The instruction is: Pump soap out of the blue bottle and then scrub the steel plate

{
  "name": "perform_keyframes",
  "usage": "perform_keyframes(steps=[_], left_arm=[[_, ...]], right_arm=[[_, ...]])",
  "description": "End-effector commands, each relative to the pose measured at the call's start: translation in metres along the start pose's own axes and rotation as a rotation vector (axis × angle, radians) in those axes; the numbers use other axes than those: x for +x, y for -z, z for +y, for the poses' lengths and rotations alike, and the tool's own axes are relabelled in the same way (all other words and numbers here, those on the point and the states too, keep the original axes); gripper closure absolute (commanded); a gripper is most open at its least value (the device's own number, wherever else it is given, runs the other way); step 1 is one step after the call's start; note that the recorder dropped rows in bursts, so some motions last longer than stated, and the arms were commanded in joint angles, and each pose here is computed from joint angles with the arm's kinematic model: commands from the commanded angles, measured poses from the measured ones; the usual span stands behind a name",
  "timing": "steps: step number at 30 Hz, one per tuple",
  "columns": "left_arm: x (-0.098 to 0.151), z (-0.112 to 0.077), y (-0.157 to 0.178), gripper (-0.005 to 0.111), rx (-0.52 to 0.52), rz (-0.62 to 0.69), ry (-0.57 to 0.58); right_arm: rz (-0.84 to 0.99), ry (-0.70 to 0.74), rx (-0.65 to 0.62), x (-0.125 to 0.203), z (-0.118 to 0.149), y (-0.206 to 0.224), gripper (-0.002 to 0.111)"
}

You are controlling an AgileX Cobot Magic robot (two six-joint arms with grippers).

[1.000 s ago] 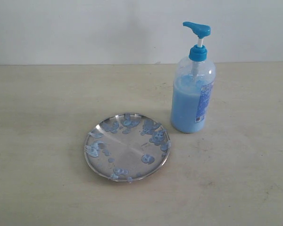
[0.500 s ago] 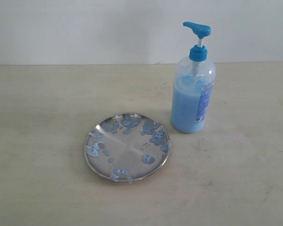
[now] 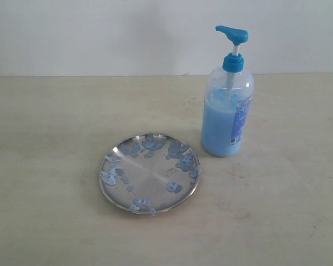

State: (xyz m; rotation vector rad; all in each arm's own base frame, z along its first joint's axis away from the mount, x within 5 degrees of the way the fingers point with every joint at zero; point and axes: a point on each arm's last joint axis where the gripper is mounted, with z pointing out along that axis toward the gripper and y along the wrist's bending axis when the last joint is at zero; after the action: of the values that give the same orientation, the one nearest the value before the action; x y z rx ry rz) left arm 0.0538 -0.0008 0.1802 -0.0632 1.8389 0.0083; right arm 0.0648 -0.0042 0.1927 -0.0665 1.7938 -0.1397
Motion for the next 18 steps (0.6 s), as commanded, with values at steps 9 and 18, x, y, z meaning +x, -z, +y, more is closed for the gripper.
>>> perform_keyframes(steps=[9,18], left_arm=[[-0.001,0.0,0.001,0.102,-0.002,-0.008,0.01],[-0.001,0.0,0.001,0.102,-0.002,-0.008,0.01]], right_arm=[[-0.127,-0.387,-0.018,-0.008,0.0,-0.001,0.109],[-0.424,-0.769,-0.113,-0.028,-0.004,0.017,0.109]])
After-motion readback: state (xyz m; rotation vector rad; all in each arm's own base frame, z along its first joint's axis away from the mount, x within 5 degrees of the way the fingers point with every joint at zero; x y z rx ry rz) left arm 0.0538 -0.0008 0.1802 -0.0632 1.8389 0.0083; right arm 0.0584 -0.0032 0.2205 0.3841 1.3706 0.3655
